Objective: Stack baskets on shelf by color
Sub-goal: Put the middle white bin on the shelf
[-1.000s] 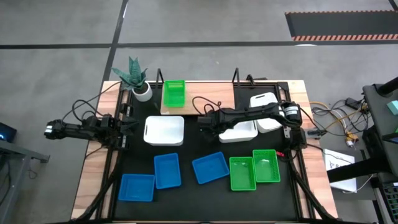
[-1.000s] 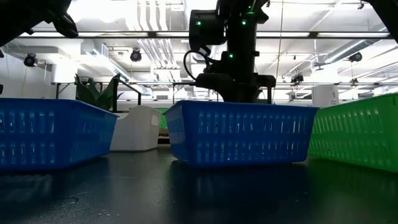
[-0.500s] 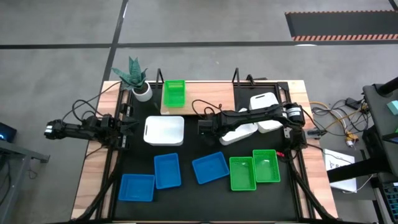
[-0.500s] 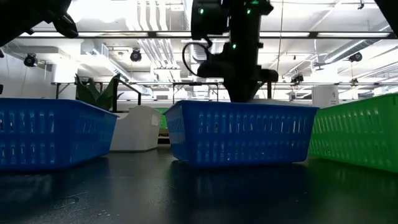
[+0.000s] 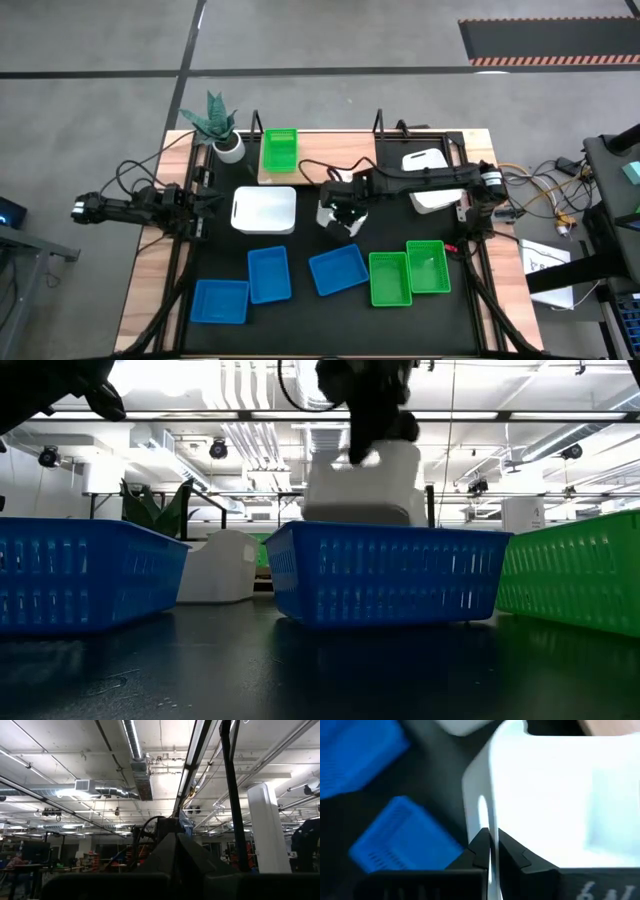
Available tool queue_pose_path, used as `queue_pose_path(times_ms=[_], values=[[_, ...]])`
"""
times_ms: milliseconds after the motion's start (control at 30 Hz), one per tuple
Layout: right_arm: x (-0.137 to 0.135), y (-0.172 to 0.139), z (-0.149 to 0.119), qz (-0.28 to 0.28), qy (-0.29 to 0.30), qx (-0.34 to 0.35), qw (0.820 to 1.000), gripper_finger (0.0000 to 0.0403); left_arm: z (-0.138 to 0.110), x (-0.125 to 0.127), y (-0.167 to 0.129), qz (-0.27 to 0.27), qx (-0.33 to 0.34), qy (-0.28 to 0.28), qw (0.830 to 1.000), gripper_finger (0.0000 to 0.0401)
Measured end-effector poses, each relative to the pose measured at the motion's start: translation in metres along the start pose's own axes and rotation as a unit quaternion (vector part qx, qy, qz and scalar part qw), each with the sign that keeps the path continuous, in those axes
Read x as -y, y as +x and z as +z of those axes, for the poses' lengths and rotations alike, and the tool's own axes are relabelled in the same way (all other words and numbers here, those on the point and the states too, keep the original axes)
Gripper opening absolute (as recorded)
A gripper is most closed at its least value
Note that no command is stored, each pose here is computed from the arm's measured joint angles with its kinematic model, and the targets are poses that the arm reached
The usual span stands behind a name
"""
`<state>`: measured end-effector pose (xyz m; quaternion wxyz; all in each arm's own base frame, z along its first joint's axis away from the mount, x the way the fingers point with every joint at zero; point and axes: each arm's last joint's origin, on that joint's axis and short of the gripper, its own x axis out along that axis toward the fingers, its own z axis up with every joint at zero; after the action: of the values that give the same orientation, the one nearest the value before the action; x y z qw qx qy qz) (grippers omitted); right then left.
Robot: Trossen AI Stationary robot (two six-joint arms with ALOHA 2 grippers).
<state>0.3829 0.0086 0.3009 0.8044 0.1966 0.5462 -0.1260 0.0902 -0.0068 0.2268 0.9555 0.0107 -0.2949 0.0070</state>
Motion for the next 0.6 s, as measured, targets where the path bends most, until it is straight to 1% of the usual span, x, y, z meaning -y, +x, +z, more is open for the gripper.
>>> queue_pose_path(times_ms=[100,167,200,233,300,367,400,500,567,600], values=[[-0.009,-0.013,0.002,0.038,-0.056,0.005,0.998,0.0008,0.000,0.000,0.000,0.000,0.000,0.000,1.000,0.0000],[-0.016,-0.021,0.004,0.046,-0.118,0.021,0.992,0.0008,0.000,0.000,0.000,0.000,0.000,0.000,1.000,0.0000],[-0.019,-0.024,0.004,0.042,-0.154,0.031,0.987,0.0008,0.000,0.000,0.000,0.000,0.000,0.000,1.000,0.0000],[-0.021,-0.027,0.005,0.033,-0.192,0.042,0.980,0.0008,0.000,0.000,0.000,0.000,0.000,0.000,1.000,0.0000],[-0.025,-0.029,0.005,0.008,-0.271,0.057,0.961,0.0008,0.000,0.000,0.000,0.000,0.000,0.000,1.000,0.0000],[-0.026,-0.028,0.003,-0.023,-0.350,0.059,0.935,0.0008,0.000,0.000,0.000,0.000,0.000,0.000,1.000,0.0000],[-0.025,-0.026,0.002,-0.044,-0.379,0.057,0.922,0.0008,0.000,0.000,0.000,0.000,0.000,0.000,1.000,0.0000],[-0.019,-0.018,0.001,-0.114,-0.425,0.044,0.897,0.0008,0.000,0.000,0.000,0.000,0.000,0.000,1.000,0.0000],[-0.010,-0.012,0.002,-0.141,-0.431,0.030,0.891,0.0008,0.000,0.000,0.000,0.000,0.000,0.000,1.000,0.0000],[-0.004,-0.010,0.003,-0.149,-0.429,0.024,0.891,0.0008,0.000,0.000,0.000,0.000,0.000,0.000,1.000,0.0000]])
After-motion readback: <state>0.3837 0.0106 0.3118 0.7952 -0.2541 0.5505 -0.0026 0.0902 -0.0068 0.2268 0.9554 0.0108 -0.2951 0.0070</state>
